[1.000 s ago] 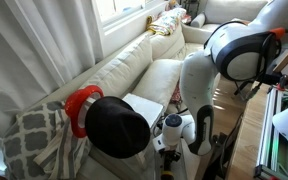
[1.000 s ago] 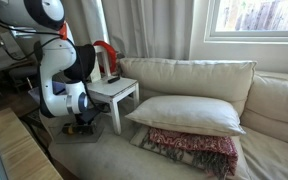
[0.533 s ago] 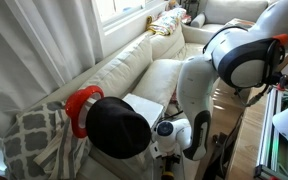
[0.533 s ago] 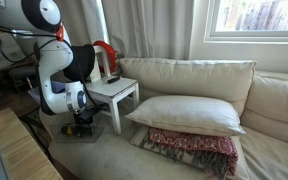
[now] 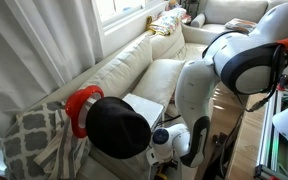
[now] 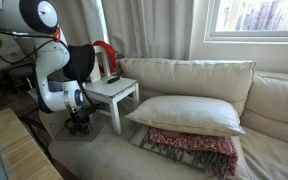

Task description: Remove the torch from the clear container then place the container on the seat of the white chair

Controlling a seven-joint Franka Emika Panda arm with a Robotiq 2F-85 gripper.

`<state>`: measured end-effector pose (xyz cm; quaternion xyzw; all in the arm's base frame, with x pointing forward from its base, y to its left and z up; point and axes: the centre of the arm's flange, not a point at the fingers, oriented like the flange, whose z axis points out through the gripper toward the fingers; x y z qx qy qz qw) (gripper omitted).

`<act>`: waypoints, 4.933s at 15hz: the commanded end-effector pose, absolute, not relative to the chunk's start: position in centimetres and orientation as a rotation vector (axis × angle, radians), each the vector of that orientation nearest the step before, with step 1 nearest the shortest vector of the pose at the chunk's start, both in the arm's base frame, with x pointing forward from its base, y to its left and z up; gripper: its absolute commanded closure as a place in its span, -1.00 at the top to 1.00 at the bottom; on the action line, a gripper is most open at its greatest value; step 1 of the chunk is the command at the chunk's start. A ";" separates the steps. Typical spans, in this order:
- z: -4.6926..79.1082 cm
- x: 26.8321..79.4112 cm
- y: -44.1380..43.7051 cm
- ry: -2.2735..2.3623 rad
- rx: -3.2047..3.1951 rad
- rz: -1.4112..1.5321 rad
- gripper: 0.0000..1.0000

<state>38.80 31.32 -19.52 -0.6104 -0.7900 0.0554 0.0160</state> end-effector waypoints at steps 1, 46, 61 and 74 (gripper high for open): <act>-13.8 39.0 27.2 -2.432 -1.935 0.196 -0.94; 0.2 38.5 23.4 -2.308 -1.989 -0.086 -0.95; 16.1 44.5 9.3 -1.900 -2.645 -0.521 -0.95; 12.7 57.9 4.6 -0.936 -3.261 -0.719 -0.95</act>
